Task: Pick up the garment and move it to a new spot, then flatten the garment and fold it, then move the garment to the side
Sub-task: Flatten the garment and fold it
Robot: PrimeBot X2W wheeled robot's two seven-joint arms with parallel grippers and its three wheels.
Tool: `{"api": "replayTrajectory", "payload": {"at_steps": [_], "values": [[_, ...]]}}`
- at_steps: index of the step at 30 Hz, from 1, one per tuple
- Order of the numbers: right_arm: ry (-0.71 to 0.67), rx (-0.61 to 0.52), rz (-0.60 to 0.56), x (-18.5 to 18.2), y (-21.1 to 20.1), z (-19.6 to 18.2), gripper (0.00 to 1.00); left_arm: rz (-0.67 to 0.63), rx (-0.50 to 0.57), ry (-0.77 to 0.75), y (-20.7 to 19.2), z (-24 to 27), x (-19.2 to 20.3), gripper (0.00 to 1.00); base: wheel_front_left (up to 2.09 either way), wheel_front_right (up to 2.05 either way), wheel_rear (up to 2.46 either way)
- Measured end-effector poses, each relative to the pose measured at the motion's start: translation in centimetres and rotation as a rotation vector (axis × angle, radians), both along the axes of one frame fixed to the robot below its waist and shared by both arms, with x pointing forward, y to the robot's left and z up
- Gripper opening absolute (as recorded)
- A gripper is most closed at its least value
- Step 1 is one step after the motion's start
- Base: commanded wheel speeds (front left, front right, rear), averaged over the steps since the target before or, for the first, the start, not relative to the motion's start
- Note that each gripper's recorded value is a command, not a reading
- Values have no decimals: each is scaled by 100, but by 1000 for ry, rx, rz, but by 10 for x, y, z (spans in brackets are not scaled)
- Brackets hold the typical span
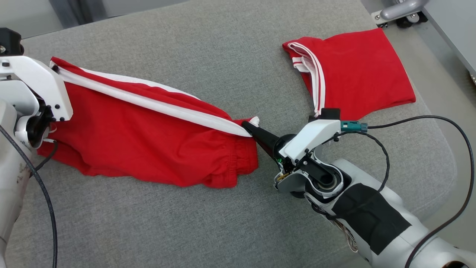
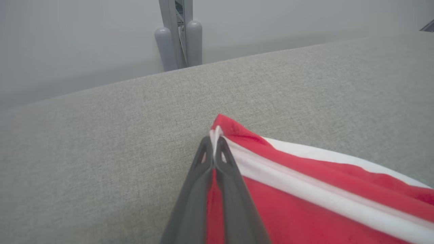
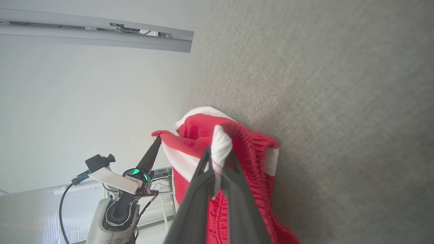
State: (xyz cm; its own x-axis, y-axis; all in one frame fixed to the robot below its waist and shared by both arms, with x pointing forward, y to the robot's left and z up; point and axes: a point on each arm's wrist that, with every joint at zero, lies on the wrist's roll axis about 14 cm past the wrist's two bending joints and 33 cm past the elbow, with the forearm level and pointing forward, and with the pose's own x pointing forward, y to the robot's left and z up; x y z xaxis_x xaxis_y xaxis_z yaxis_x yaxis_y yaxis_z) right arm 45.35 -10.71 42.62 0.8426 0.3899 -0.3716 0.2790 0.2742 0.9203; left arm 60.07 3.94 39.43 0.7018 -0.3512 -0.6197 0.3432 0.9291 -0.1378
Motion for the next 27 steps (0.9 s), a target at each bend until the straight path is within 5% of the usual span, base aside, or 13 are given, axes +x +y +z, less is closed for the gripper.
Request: {"api": "replayTrajectory", "payload": {"at_steps": [1,2,3,5,20,27], "values": [[2,0,-4,1,0,-1,0,1,9,4,1,-3,1,0,0,0,0],[5,0,-7,2,0,-1,20,-3,20,11,1,-8,1,0,0,0,0],[8,-1,-10,3,0,-2,100,-3,33,21,2,-13,0,13,0,0,0],[14,-16,-12,3,-1,-5,100,-8,65,29,4,-19,0,100,0,0,0],[-40,-102,-63,13,-16,6,100,93,-51,-230,9,37,27,100,0,0,0],[-236,-477,-91,8,-72,32,100,110,-151,-423,18,95,14,100,0,0,0]]}}
